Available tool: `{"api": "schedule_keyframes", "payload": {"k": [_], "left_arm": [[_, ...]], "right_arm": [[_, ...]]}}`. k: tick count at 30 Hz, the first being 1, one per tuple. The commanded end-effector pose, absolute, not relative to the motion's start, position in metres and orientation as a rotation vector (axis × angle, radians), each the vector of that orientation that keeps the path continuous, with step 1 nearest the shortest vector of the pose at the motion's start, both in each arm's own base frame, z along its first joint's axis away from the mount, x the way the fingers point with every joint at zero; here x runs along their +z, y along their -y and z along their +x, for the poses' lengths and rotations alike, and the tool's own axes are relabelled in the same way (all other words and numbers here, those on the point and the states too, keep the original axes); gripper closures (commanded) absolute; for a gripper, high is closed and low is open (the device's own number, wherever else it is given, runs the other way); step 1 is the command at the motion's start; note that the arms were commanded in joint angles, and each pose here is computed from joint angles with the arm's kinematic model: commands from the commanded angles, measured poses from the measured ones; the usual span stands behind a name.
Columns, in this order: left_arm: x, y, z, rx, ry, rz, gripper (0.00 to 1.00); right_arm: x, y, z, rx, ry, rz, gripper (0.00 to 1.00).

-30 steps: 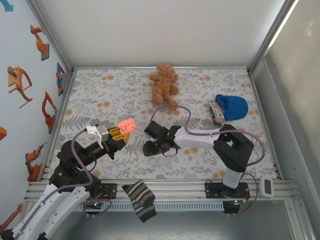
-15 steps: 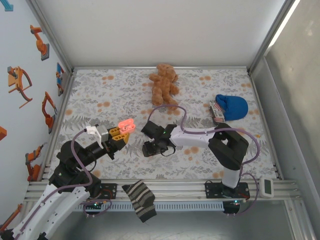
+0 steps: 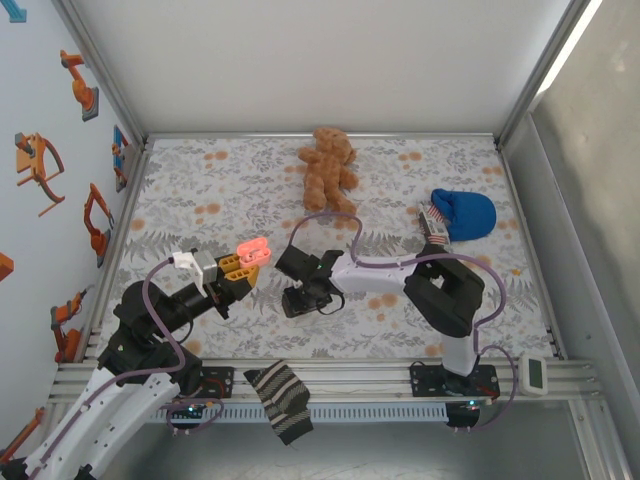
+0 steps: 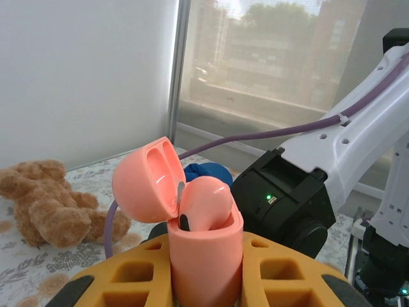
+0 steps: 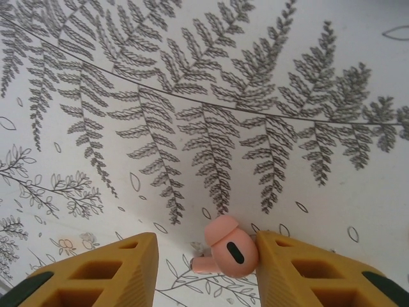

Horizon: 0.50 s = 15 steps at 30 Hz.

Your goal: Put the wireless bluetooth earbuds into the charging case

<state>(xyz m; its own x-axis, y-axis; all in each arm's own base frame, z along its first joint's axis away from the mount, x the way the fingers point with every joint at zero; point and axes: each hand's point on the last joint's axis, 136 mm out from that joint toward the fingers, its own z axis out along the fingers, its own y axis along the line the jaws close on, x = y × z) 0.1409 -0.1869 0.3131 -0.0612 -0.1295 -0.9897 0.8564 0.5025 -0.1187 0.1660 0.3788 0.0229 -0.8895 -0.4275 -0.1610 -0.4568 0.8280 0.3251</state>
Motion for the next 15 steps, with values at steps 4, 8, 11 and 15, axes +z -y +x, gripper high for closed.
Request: {"api": "schedule_keyframes", "payload": {"k": [4, 8, 11, 15], "left_arm": [[0.322, 0.185, 0.139, -0.912, -1.370, 0.683, 1.00], [0.322, 0.185, 0.139, -0.913, -1.372, 0.683, 1.00], [0.322, 0.185, 0.139, -0.913, -1.373, 0.680, 1.00], [0.322, 0.184, 0.139, -0.911, -1.374, 0.679, 1.00]], "right_arm": [[0.023, -0.383, 0.165, 0.482, -2.901, -0.780, 0.58], [0.019, -0.381, 0.165, 0.447, -2.913, -0.799, 0.59], [0.016, -0.381, 0.165, 0.431, -2.919, -0.801, 0.59], [0.013, -0.381, 0.164, 0.420, -2.924, -0.804, 0.62]]}}
